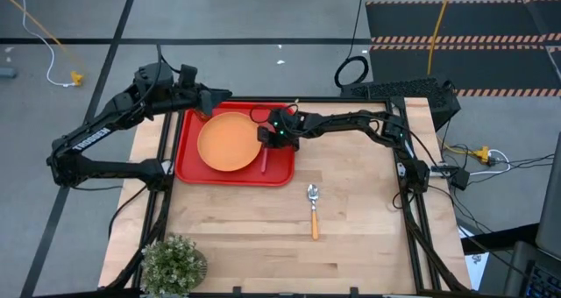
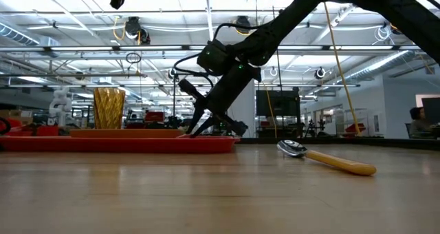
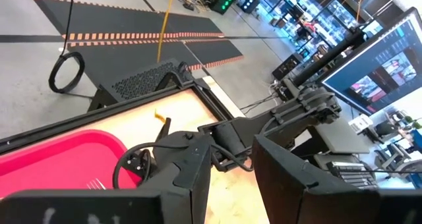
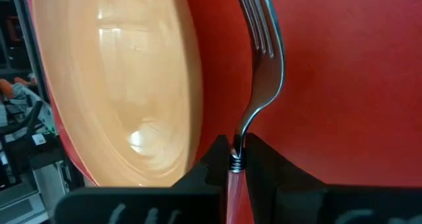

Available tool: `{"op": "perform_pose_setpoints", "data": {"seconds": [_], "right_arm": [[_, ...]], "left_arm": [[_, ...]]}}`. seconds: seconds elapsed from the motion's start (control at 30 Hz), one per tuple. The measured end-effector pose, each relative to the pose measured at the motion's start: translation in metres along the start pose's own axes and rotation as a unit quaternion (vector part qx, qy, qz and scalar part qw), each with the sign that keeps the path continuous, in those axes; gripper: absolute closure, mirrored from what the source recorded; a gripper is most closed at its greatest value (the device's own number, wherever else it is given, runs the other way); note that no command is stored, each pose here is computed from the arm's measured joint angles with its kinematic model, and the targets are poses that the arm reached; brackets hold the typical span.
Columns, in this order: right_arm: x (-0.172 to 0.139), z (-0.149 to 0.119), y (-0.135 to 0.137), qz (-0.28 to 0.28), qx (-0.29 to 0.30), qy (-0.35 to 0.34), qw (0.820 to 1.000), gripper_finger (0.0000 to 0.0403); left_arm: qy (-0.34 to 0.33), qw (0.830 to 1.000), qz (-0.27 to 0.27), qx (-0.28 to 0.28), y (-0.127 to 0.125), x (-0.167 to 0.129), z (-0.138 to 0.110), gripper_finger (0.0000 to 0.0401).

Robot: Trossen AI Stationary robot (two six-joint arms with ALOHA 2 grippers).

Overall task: Pick and place plate/cup/fork/spoon on tray
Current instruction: Put the pink fork on the red serving tray to the right of the orange plate

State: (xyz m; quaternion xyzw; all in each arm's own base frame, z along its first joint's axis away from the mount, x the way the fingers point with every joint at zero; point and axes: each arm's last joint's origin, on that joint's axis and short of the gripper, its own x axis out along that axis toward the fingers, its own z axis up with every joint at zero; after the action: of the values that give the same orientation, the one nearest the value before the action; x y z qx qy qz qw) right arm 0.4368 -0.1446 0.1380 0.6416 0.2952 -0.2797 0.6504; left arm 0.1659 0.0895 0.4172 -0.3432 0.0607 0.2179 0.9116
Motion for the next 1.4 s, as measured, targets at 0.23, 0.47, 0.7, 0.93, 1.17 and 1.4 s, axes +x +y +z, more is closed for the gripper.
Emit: {"op": "perform_pose_setpoints", "data": {"seconds": [0.23,0.47,0.7,0.93,1.17,1.4], "right_arm": [[0.009,-0.001,-0.008,-0.012,0.009,0.015,1.000,0.0364],[0.009,0.002,-0.009,-0.013,0.011,0.010,1.000,0.0324],[0.007,0.005,-0.008,-0.013,0.003,0.002,1.000,0.0319],[0.005,0.012,-0.011,-0.016,-0.002,-0.004,1.000,0.0318],[0.003,0.016,-0.012,-0.013,-0.025,0.005,1.000,0.0318],[0.003,0.018,-0.013,-0.013,-0.052,0.006,0.999,0.0318]], "left_arm": [[0.000,1.000,-0.001,0.001,0.000,0.000,0.000,0.0288],[0.007,1.000,-0.009,-0.002,-0.001,0.000,-0.001,0.0288],[0.007,1.000,-0.010,0.000,-0.001,0.000,-0.001,0.0288],[0.007,1.000,-0.010,0.000,-0.001,0.000,-0.001,0.0288],[0.008,1.000,-0.010,0.000,-0.001,0.000,-0.001,0.0288],[0.008,1.000,-0.010,0.001,-0.001,0.000,-0.001,0.0288]]}}
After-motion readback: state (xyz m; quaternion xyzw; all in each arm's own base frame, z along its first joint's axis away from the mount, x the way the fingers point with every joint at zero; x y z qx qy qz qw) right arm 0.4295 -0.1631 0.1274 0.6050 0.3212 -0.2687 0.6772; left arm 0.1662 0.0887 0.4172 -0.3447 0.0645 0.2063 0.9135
